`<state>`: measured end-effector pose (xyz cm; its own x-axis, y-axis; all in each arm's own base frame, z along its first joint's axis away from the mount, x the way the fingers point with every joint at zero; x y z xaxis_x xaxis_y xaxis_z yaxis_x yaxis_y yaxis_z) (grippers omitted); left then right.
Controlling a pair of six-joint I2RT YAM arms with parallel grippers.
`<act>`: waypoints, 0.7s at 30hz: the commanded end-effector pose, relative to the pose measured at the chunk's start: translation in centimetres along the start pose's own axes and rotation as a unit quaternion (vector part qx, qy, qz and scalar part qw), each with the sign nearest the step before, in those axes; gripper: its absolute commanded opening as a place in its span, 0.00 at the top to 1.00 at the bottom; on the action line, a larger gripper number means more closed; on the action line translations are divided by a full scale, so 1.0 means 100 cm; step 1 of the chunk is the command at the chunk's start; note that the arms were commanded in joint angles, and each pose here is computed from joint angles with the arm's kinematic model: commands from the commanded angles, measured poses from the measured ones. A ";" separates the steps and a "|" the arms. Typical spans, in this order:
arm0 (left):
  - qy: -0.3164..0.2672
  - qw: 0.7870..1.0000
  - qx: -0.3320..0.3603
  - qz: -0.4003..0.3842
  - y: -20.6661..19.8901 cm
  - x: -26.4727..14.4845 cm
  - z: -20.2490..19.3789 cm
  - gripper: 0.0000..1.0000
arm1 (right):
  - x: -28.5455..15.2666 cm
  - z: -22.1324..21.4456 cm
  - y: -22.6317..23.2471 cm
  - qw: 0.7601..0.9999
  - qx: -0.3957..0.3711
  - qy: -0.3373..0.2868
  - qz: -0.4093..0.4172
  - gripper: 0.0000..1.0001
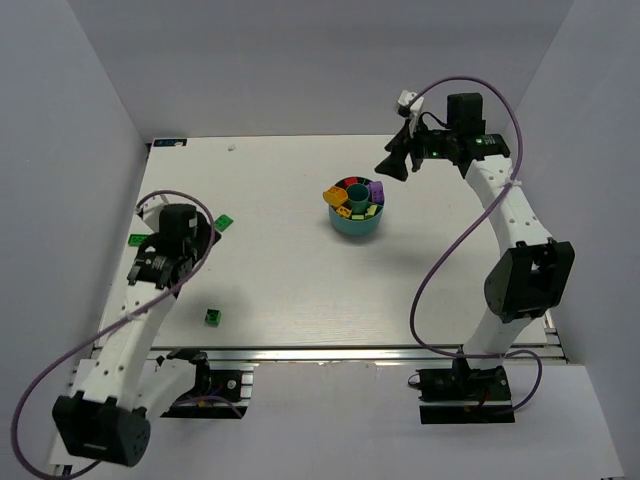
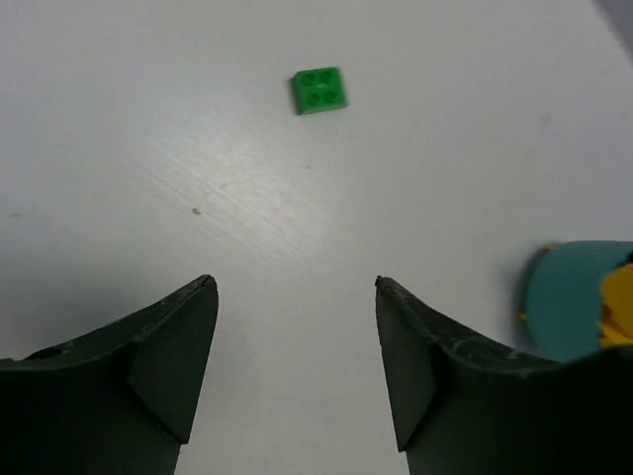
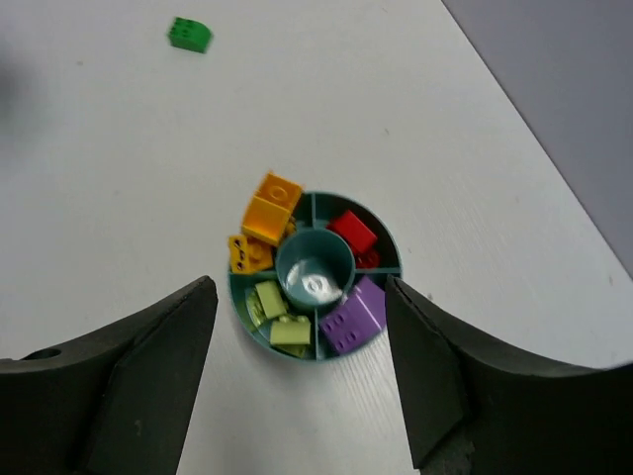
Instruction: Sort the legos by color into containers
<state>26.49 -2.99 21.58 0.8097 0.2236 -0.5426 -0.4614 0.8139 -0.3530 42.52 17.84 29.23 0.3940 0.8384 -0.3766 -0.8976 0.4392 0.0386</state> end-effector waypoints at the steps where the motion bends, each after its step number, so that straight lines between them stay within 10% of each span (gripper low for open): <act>1: 0.125 0.992 -0.013 0.033 0.024 0.010 -0.026 0.28 | 0.021 0.006 0.033 0.993 -0.063 -0.040 0.093 0.28; 6: 0.176 0.976 -0.082 0.093 0.068 0.048 -0.022 0.57 | 0.039 -0.004 0.054 0.990 -0.047 -0.031 0.131 0.55; 11: 0.140 0.956 -0.213 0.146 0.102 0.087 0.003 0.24 | 0.050 -0.005 0.048 0.993 -0.026 -0.037 0.110 0.38; 21: 0.104 0.933 -0.225 0.260 0.136 0.161 0.044 0.15 | 0.060 -0.010 0.035 0.995 -0.001 -0.034 0.089 0.30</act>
<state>33.38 11.82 9.89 0.3555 0.2902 -0.8885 -0.9043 0.3473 -0.2483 40.47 23.89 25.82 0.2204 0.9194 -0.3257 -0.9568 0.2688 0.1112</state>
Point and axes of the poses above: each gripper's point midway between its finger pads, its own x axis out along the fingers, its own y axis along the line the jaws close on, z = x × y, the point moved 2 cm from there along -x, back along the fingers, and after that the axes turned 4 degrees about x, right-handed, at the moved point
